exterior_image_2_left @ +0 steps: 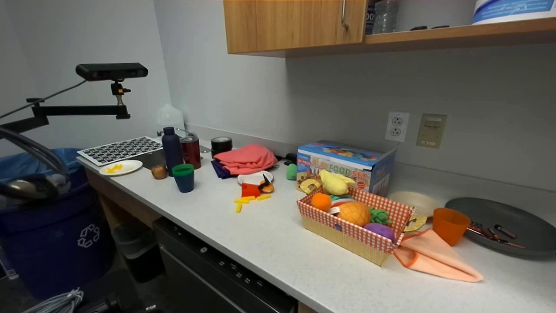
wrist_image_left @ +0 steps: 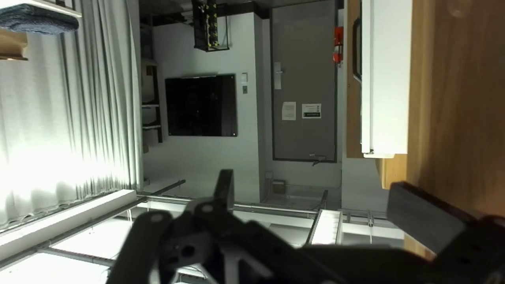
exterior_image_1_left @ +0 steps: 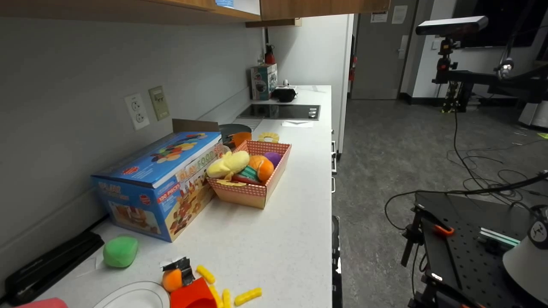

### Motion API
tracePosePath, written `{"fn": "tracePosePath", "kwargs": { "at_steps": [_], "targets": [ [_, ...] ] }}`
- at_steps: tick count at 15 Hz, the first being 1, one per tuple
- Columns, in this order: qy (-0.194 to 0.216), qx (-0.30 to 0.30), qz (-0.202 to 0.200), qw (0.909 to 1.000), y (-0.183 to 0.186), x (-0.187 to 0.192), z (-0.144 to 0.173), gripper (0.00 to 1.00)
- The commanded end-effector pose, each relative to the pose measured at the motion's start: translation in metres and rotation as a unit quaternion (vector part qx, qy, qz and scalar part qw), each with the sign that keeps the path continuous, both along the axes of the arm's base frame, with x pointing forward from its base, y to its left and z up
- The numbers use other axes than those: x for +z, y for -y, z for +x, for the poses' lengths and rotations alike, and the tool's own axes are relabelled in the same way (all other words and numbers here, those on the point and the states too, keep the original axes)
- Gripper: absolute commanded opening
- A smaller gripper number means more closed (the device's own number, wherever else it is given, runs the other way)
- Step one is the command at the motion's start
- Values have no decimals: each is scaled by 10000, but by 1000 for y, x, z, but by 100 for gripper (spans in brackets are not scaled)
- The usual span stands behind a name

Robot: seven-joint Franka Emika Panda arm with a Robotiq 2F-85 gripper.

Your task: Open the right door on the first upper cabinet from the left

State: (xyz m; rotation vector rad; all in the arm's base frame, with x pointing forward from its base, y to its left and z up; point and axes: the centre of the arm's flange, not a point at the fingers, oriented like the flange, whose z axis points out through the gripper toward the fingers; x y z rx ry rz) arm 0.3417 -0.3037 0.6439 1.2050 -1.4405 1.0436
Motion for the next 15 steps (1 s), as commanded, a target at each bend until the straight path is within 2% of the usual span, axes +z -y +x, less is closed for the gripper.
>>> {"fn": "tracePosePath", "kwargs": {
  "at_steps": [1, 6, 10, 12, 15],
  "targets": [
    [36, -126, 100, 9999, 45, -7, 36, 100],
    [78, 159, 126, 9998, 43, -15, 48, 100],
    [116, 497, 132, 9986, 27, -13, 49, 100],
    [137, 819, 189, 9964, 13, -6, 44, 100],
    [153, 1528, 267, 9878, -10, 7, 38, 100]
  ]
}}
